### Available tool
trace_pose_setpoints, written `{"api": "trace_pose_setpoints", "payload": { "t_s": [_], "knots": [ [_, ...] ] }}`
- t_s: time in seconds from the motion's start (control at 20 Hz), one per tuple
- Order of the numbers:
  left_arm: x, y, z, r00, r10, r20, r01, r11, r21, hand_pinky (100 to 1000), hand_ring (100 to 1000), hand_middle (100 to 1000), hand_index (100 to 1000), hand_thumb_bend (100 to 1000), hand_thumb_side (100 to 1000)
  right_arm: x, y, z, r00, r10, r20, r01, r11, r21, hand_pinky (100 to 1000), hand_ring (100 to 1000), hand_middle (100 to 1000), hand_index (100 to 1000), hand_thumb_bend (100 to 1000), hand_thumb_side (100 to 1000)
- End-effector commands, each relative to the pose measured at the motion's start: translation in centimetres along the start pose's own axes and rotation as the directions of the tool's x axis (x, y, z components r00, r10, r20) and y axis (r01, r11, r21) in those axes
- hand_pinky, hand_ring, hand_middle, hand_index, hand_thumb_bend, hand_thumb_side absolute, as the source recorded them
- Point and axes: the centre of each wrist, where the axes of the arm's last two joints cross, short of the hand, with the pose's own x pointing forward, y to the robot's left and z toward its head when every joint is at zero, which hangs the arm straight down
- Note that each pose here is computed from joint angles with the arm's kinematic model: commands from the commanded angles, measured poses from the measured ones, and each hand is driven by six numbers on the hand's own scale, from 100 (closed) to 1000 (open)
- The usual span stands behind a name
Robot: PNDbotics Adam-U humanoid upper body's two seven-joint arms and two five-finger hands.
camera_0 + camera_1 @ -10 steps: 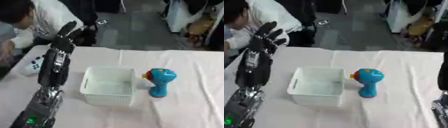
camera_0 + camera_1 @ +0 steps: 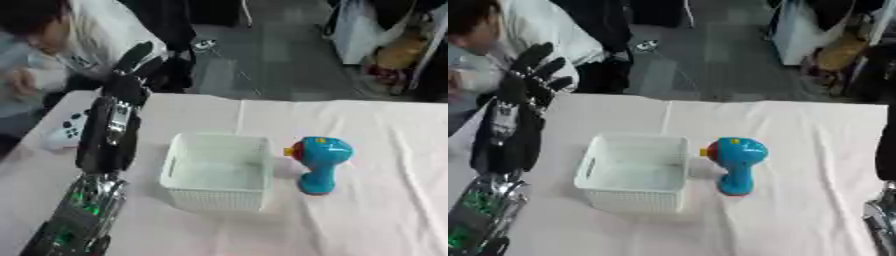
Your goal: Pick up objects on the table and place them in the box.
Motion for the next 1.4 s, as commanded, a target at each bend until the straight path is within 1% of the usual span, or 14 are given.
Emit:
{"api": "trace_pose_setpoints", "payload": {
  "t_s": [0.05, 0.2, 0.35, 0.5, 0.55, 0.6, 0.65, 0.75, 0.8, 0.85, 0.9, 0.95, 1.15, 1.4],
  "knots": [
    [0.9, 0.4, -0.7, 0.999, -0.017, 0.039, 0.018, 1.0, -0.008, 854, 928, 953, 963, 321, 825, 0.5, -0.2, -0.7, 1.0, 0.005, 0.026, -0.005, 1.0, 0.009, 390, 619, 680, 745, 167, 590],
    [0.9, 0.3, -0.7, 0.999, -0.016, 0.037, 0.016, 1.0, -0.008, 854, 928, 953, 963, 322, 825, 0.5, -0.1, -0.5, 1.0, 0.003, -0.011, -0.003, 0.999, 0.037, 398, 641, 695, 752, 166, 619],
    [0.9, 0.3, -0.7, 0.999, -0.016, 0.038, 0.016, 1.0, -0.007, 854, 927, 952, 963, 323, 824, 0.4, -0.3, -0.5, 0.994, 0.029, -0.103, -0.019, 0.995, 0.1, 398, 659, 710, 773, 163, 657],
    [0.8, 0.4, -0.6, 0.999, -0.019, 0.031, 0.019, 1.0, -0.009, 854, 928, 952, 963, 322, 825, -0.2, -0.8, -1.0, 0.98, 0.112, -0.162, -0.081, 0.98, 0.182, 430, 683, 727, 792, 200, 664],
    [0.8, 0.4, -0.6, 0.999, -0.019, 0.03, 0.019, 1.0, -0.01, 854, 928, 953, 963, 321, 826, -0.5, -0.9, -1.2, 0.975, 0.139, -0.173, -0.102, 0.974, 0.204, 474, 714, 740, 806, 238, 660],
    [0.7, 0.4, -0.5, 0.999, -0.019, 0.027, 0.019, 1.0, -0.011, 854, 928, 952, 963, 322, 826, -0.9, -1.1, -1.4, 0.967, 0.176, -0.184, -0.13, 0.963, 0.235, 456, 700, 735, 800, 225, 664],
    [0.7, 0.4, -0.5, 0.999, -0.019, 0.026, 0.02, 1.0, -0.011, 854, 928, 952, 963, 321, 826, -1.2, -1.1, -1.6, 0.959, 0.207, -0.191, -0.154, 0.953, 0.26, 542, 746, 747, 810, 268, 658],
    [0.7, 0.4, -0.4, 1.0, -0.019, 0.023, 0.02, 1.0, -0.011, 853, 927, 952, 963, 321, 826, -2.1, -1.2, -1.9, 0.939, 0.275, -0.207, -0.202, 0.928, 0.314, 596, 779, 759, 821, 299, 668],
    [0.6, 0.4, -0.4, 1.0, -0.019, 0.021, 0.02, 1.0, -0.012, 853, 927, 952, 963, 321, 826, -2.6, -1.2, -1.9, 0.928, 0.303, -0.217, -0.219, 0.914, 0.342, 591, 775, 756, 818, 293, 665],
    [0.6, 0.4, -0.3, 1.0, -0.02, 0.021, 0.02, 1.0, -0.012, 854, 927, 952, 963, 321, 826, -3.1, -1.2, -1.9, 0.918, 0.325, -0.225, -0.23, 0.902, 0.366, 641, 810, 783, 847, 331, 699],
    [0.6, 0.4, -0.3, 1.0, -0.02, 0.02, 0.02, 1.0, -0.012, 853, 927, 953, 963, 321, 826, -3.6, -1.1, -1.9, 0.907, 0.35, -0.236, -0.237, 0.885, 0.401, 618, 794, 770, 834, 319, 683],
    [0.6, 0.5, -0.3, 1.0, -0.02, 0.019, 0.02, 1.0, -0.013, 853, 928, 953, 963, 321, 827, -4.0, -1.1, -1.9, 0.897, 0.369, -0.243, -0.241, 0.87, 0.43, 676, 834, 801, 868, 357, 710],
    [0.5, 0.5, -0.2, 1.0, -0.02, 0.014, 0.02, 1.0, -0.014, 853, 928, 953, 962, 321, 827, -5.7, -1.1, -1.9, 0.853, 0.449, -0.265, -0.248, 0.797, 0.551, 701, 854, 818, 887, 382, 715],
    [0.4, 0.5, 0.0, 1.0, -0.019, 0.006, 0.019, 1.0, -0.014, 853, 928, 953, 962, 320, 828, -7.7, -0.9, -1.5, 0.817, 0.493, -0.3, -0.23, 0.754, 0.615, 718, 872, 838, 907, 386, 737]
  ]
}}
